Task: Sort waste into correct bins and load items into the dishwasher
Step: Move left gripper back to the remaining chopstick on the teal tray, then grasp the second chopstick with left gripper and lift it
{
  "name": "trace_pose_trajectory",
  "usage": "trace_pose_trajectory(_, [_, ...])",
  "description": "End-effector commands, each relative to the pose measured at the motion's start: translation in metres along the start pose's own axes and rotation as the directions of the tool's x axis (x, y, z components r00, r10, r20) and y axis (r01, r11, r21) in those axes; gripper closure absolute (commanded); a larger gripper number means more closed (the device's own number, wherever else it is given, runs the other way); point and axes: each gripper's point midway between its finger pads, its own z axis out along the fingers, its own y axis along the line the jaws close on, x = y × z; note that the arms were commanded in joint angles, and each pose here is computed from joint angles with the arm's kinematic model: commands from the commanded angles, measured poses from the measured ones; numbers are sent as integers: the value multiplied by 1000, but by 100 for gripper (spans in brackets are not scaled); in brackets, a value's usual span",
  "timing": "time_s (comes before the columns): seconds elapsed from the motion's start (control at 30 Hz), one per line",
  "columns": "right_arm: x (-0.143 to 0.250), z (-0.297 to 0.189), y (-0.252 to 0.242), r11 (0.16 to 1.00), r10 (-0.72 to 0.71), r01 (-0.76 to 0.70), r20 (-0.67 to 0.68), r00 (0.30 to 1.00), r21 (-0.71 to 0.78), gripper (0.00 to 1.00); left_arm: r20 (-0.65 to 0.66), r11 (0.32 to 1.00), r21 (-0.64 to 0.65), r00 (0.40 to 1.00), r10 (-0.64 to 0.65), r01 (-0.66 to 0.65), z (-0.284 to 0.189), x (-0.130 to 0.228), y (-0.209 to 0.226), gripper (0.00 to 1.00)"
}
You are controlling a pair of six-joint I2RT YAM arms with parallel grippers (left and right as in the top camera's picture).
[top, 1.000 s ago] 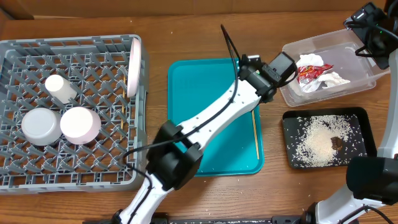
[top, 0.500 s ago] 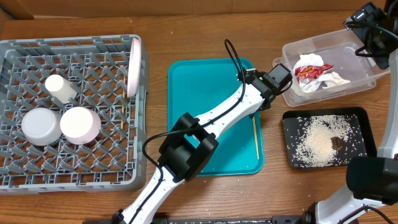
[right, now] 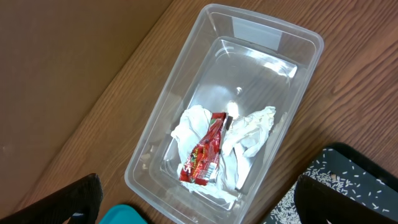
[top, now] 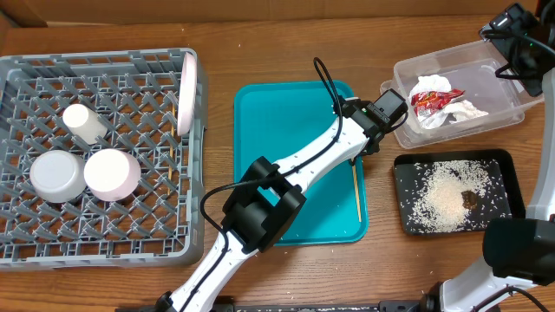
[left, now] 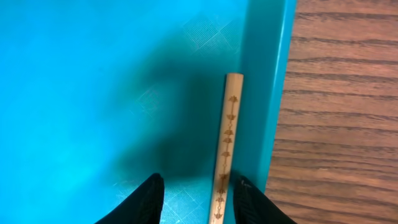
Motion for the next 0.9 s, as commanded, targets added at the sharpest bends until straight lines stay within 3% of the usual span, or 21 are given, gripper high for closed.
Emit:
trace_pose_trajectory(0.0, [-1,-3,1,1000,-3,3,10,1000,-6,0,-31,1000,-31,1000,-6,5,20,11,4,62])
trace_pose_trajectory(0.17, [-1,-3,1,1000,-3,3,10,1000,-6,0,-47,999,-46,999,-2,-1,29,17,7,66])
trace_pose_trajectory(0.23, [-1,-3,1,1000,-3,3,10,1000,-6,0,-53,999,-49,999,0,-2,31,18,8,74])
trace_pose_trajectory(0.33, [-1,-3,1,1000,-3,3,10,1000,-6,0,-58,999,-40,998,28,-30,28,18,6,96])
trace_pose_trajectory(0.6, [-1,-3,1,1000,-3,3,10,1000,-6,0,-79,969,78,968,239,-233,-21,-2,-8,96])
trace_pose_trajectory(0.8, [-1,-3,1,1000,-3,3,10,1000,-6,0,61,953,86,957,284,-289,-114,-63,6,96])
trace_pose_trajectory(0.87, [-1,-3,1,1000,-3,3,10,1000,-6,0,134,921,104,922,362,-377,-151,-84,13,96])
